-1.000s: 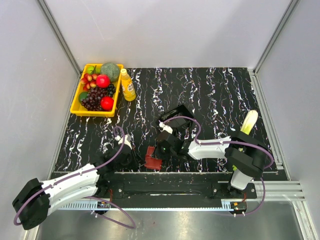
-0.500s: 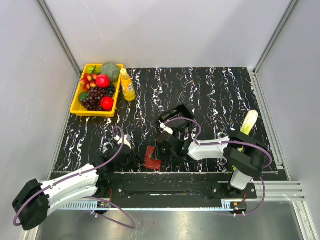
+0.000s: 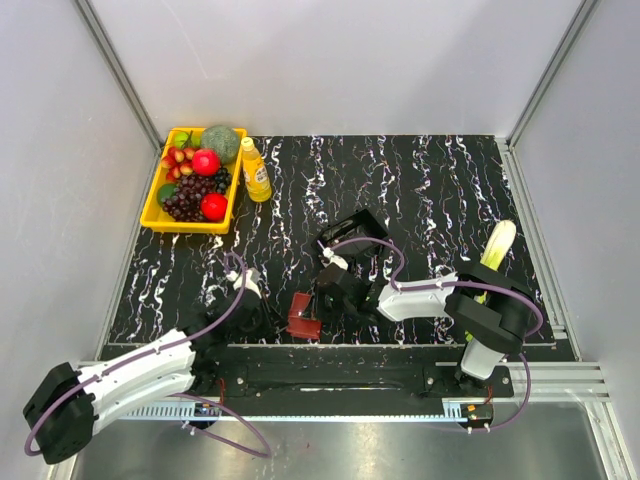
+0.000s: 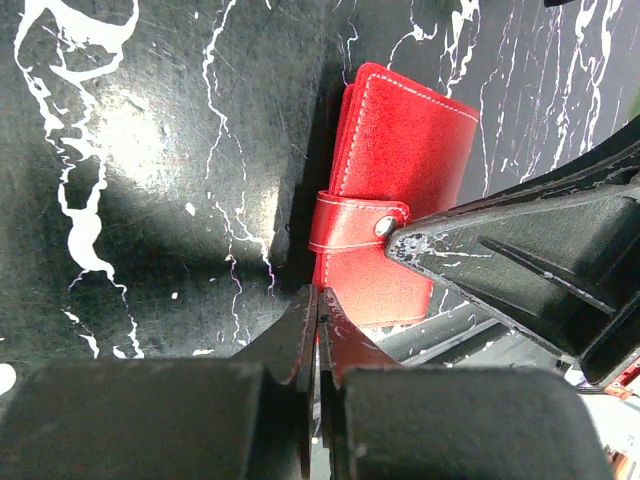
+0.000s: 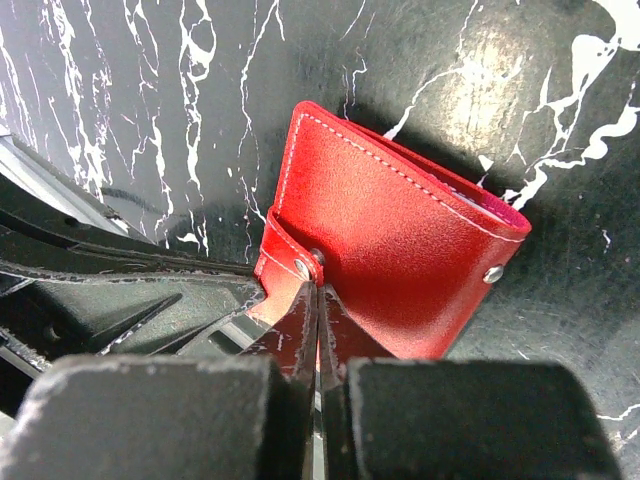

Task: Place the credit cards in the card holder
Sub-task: Close the card holder at the center of the board.

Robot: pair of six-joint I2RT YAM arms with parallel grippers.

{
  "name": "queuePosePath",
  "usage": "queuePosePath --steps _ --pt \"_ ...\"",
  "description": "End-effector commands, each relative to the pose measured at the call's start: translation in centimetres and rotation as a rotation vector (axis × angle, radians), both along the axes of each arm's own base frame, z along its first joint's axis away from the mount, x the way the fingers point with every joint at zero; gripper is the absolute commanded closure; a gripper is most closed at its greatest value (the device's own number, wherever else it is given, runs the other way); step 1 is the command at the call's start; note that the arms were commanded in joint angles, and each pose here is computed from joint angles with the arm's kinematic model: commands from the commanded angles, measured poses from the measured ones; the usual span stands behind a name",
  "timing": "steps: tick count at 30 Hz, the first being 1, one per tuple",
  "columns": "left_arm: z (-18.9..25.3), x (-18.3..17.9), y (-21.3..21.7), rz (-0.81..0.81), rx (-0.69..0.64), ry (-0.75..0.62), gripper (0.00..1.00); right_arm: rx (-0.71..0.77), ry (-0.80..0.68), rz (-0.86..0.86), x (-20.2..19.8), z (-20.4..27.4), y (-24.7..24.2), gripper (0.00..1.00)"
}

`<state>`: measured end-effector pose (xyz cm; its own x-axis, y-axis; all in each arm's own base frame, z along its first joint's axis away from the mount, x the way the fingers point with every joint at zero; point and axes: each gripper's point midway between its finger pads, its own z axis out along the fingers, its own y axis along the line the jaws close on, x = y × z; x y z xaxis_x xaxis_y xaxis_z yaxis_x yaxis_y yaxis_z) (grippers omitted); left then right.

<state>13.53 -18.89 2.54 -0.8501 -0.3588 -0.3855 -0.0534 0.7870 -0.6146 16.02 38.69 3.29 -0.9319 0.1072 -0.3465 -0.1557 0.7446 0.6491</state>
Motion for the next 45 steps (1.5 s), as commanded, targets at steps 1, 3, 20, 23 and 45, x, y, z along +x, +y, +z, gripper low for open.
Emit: queuePosePath --steps 1,3,20,23,45 --pt "0.2 0.7 0.9 0.031 0.042 -0.031 0.91 -0.067 0.014 -0.016 0.2 -1.8 -1.6 1.0" --pt "0.2 0.6 1.3 0.043 0.055 -0.027 0.89 -0.071 0.013 -0.016 0.2 -1.9 -1.8 1.0" --pt "6.6 4.8 -2.7 -0.097 0.018 -0.285 1.0 -0.082 0.006 -0.007 0.2 -2.1 -2.0 1.0" --pt "6.5 5.0 -3.0 -0.101 0.02 -0.281 1.0 -0.08 0.003 -0.006 0.2 -1.9 -2.0 1.0" --pt "-3.0 1.5 -2.7 -0.145 0.167 -0.067 1.0 -0.096 0.018 -0.013 0.2 -2.7 -2.3 1.0"
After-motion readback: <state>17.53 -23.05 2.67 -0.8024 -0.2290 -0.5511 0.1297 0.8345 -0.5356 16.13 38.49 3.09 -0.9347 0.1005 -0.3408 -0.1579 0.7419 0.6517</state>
